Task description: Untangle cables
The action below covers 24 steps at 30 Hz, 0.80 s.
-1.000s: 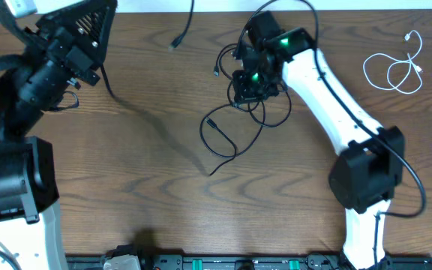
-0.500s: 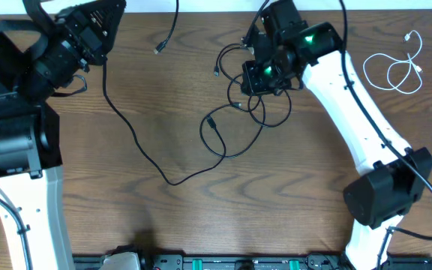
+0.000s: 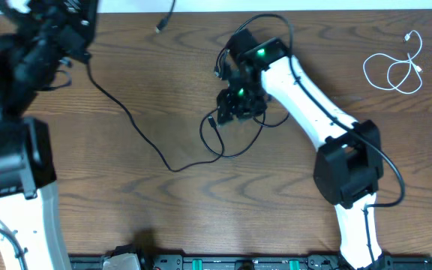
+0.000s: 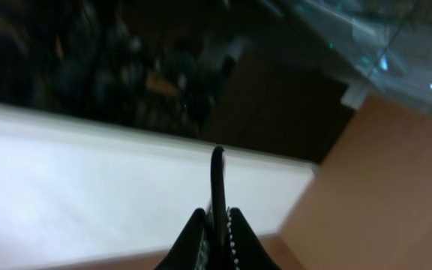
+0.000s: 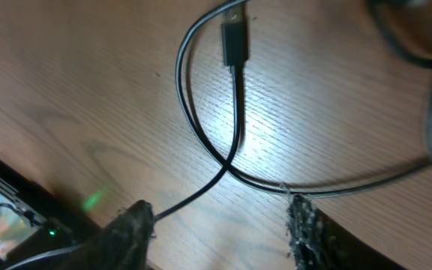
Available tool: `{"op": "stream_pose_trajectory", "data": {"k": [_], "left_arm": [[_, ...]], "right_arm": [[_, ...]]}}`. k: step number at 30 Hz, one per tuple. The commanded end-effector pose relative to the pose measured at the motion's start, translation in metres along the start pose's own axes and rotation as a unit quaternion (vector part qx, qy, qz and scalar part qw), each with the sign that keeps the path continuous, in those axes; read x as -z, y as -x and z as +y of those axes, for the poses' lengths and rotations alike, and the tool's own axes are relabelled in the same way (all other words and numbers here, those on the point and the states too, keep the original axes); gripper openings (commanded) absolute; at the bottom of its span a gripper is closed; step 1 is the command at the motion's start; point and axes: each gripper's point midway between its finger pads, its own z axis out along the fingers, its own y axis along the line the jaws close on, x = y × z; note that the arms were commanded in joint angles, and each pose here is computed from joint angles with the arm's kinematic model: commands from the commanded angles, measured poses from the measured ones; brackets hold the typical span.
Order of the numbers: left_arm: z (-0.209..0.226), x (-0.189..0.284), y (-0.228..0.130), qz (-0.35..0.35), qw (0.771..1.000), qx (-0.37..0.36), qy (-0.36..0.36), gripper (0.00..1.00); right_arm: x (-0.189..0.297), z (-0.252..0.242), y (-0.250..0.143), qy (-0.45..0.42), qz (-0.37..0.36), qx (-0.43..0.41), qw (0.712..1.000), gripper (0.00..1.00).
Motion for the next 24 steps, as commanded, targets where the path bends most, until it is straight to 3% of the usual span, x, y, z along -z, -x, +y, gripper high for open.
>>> {"op": "stream_pose_trajectory", "data": {"k": [1,8,24], "left_arm": [[-0.018,0.02,0.033,-0.059,0.998,-0.025,0.002,0.07],[-0.038,0.032,0.055,-0.099,0.994,-0.052,-0.018,0.07],[-0.036,0.031,0.053,-0.097,0.994,-0.049,-0.017,0.07]], "right_arm": [[-0.015,0.008,-0.005,0.004,0.017,0.011,1.0,0.6],[-0.046,0.023,-0.006,0.003,0.031,0.012,0.999,0.69],[-0.123,0.064,-0.035,0.069,0.118,-0.004,0.991,0.68]]}}
